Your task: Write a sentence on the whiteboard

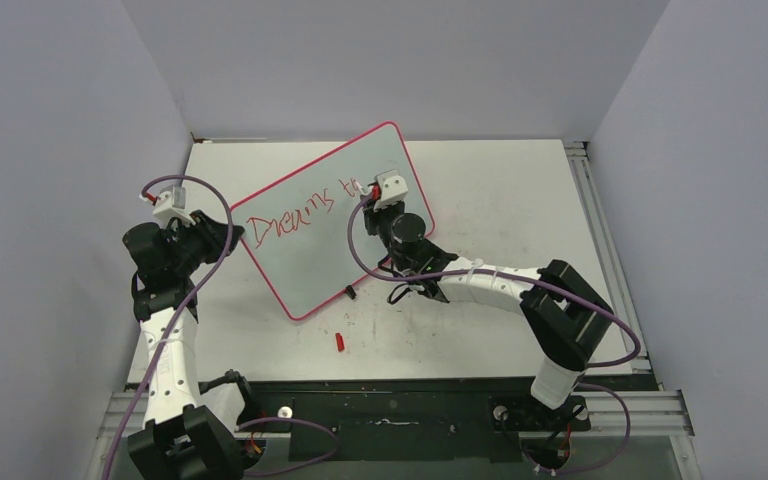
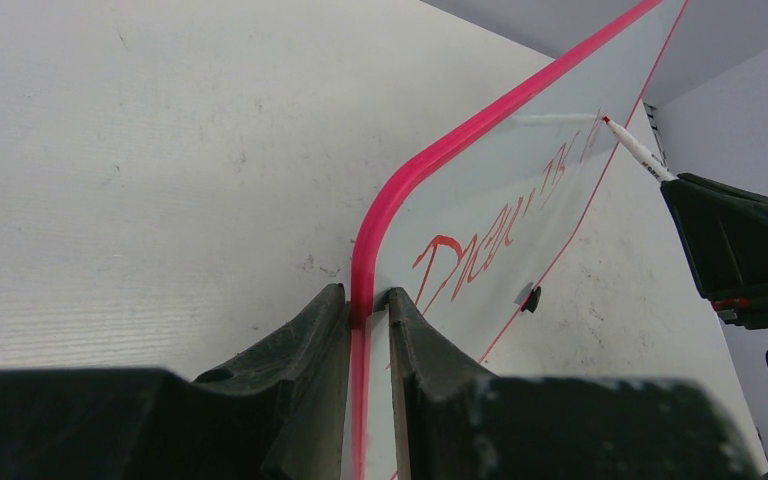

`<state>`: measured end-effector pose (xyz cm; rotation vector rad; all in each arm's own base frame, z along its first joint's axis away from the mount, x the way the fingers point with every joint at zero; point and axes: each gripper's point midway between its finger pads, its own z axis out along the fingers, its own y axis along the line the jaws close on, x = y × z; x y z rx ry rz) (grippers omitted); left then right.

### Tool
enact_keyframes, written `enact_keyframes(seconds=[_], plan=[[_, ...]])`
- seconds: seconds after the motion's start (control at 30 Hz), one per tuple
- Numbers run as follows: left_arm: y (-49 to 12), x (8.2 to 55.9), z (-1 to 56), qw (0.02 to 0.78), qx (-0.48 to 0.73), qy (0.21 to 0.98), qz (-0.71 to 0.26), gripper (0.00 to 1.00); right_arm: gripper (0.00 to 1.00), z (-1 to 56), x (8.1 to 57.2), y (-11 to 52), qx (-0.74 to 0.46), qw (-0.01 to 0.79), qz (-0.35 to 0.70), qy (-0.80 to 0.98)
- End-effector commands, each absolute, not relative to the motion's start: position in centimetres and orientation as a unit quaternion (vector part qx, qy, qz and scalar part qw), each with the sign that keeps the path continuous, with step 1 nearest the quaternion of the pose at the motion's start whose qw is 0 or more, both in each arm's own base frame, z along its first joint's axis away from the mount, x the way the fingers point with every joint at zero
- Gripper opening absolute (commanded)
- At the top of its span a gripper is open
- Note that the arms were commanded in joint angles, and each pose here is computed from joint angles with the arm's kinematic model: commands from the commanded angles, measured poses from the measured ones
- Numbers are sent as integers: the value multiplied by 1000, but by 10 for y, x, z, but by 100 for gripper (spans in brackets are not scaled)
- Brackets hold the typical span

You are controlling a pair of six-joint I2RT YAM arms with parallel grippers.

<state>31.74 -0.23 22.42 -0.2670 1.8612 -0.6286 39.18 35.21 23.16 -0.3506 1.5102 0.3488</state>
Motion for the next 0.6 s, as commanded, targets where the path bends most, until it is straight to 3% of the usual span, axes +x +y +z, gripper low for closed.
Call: enact_keyframes(seconds=[0.0, 0.57], plan=[[-13, 316, 233, 549, -90, 783, -279, 18, 5, 251, 400, 355, -144, 716, 165, 663], [-12, 316, 233, 549, -90, 783, -278, 17, 5, 245, 399, 350, -145, 712, 163, 667]])
